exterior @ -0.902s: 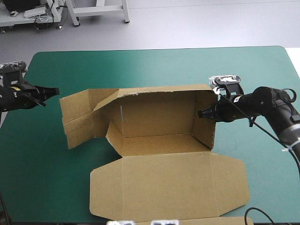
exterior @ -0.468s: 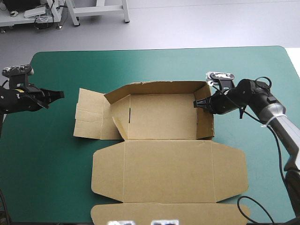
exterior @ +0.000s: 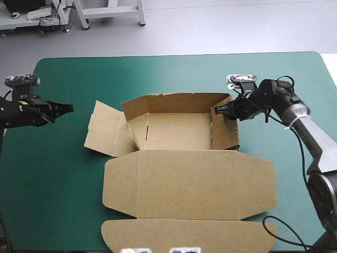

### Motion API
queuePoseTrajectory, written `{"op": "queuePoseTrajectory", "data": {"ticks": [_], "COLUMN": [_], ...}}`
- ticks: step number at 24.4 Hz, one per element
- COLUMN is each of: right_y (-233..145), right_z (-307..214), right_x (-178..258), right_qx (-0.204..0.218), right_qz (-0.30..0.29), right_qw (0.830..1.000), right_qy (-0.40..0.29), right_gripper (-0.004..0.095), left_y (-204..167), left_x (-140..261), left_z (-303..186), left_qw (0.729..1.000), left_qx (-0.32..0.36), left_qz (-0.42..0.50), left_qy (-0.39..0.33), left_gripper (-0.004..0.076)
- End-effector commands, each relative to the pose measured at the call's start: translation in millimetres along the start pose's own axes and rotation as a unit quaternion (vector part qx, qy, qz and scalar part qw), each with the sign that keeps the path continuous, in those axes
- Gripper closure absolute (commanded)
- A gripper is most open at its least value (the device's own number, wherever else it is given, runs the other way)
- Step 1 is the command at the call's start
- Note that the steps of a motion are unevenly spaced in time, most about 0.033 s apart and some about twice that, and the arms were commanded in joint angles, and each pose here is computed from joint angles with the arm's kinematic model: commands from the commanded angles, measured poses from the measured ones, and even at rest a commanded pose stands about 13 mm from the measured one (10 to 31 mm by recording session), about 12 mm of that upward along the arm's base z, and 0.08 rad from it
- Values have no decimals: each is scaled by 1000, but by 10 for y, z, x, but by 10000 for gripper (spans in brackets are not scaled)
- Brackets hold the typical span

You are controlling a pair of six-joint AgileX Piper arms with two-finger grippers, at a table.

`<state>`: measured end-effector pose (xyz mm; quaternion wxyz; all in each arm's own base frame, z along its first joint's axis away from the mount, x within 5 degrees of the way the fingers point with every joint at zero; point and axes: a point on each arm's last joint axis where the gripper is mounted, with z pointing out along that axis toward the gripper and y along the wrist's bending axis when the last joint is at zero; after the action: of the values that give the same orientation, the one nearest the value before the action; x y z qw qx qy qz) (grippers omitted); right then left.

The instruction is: Fold the box

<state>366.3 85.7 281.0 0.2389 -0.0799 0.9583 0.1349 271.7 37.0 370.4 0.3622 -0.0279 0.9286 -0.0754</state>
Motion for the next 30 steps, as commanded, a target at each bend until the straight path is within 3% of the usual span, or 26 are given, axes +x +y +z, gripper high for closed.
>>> {"op": "queuePoseTrajectory", "data": {"ticks": [1, 9, 13, 20, 30], "right_y": [96, 235, 237, 377, 182], "right_z": [-438, -1012, -1321, -1789, -932], "right_x": [-214, -417, -365, -172, -40], "right_qx": [3, 4, 38, 8, 12], "right_qz": [-25, -43, -36, -25, -15], "right_qw": [999, 998, 998, 996, 1000], "right_qy": [-47, -42, -41, -89, 16], "right_gripper": [520, 520, 520, 520, 520], "left_y": [-56, -40, -37, -31, -31], "left_x": [-98, -99, -96, -95, -95], "left_z": [-164, -109, -91, -68, -68], "left_qw": [999, 999, 999, 999, 999], "left_qx": [7, 7, 8, 8, 8], "left_qz": [-2, -3, -4, -3, -2], "left_qy": [-50, -42, -38, -34, -34], "left_gripper": [726, 726, 726, 726, 726]}}
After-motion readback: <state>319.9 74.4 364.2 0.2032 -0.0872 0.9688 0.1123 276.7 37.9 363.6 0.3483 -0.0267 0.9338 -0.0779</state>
